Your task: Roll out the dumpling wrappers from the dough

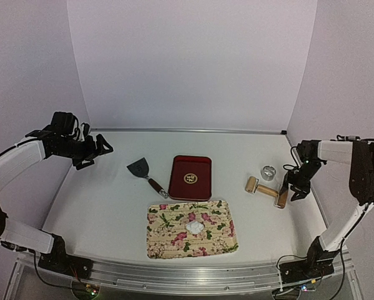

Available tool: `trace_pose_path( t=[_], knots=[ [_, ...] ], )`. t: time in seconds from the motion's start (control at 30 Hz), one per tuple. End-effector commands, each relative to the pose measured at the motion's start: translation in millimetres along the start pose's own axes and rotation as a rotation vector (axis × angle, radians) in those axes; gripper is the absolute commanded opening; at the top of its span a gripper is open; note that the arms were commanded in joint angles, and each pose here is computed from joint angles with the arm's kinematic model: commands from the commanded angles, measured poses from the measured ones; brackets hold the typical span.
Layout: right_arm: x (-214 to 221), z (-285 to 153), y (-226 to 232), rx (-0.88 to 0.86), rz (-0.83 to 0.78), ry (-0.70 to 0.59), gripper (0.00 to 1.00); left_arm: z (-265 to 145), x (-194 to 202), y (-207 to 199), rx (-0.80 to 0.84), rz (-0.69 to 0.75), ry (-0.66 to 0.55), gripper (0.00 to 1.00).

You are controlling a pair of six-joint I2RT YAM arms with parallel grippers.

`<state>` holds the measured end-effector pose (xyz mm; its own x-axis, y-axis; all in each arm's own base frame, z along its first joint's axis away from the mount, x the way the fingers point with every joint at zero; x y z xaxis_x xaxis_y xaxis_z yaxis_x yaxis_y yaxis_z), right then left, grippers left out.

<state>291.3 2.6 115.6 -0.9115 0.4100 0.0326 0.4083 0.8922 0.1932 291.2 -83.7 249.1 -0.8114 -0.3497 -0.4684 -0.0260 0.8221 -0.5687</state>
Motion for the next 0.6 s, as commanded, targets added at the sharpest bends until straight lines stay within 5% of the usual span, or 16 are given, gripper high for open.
trace_pose_path(
  t=[0.0, 0.33, 0.57],
  knots=[
    [-21, 10, 2, 0.031, -0.019, -0.03, 0.54, -3, -7, -16, 0.085, 0.076, -0.024, 0.99],
    [-43, 32, 1, 0.091, -0.079, -0.025, 0.43, -17, 2, -42, 0.226, 0.21, -0.085, 0.99],
    [-47, 27, 7, 0.05, -0.108, -0.031, 0.12, -25, 14, -75, 0.372, 0.362, -0.138, 0.99]
  ],
)
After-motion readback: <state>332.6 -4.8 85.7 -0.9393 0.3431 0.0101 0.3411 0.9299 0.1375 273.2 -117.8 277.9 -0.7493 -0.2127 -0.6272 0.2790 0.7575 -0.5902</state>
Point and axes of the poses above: each gripper's point midway between its finger pads, its own z axis out along the fingers, its own y axis along the line the jaws close on, x = y × z, the point moved 8 cm from there along -z, back along the fingers, and after that the axes turned 1 degree about -z, right-handed, at the moved point
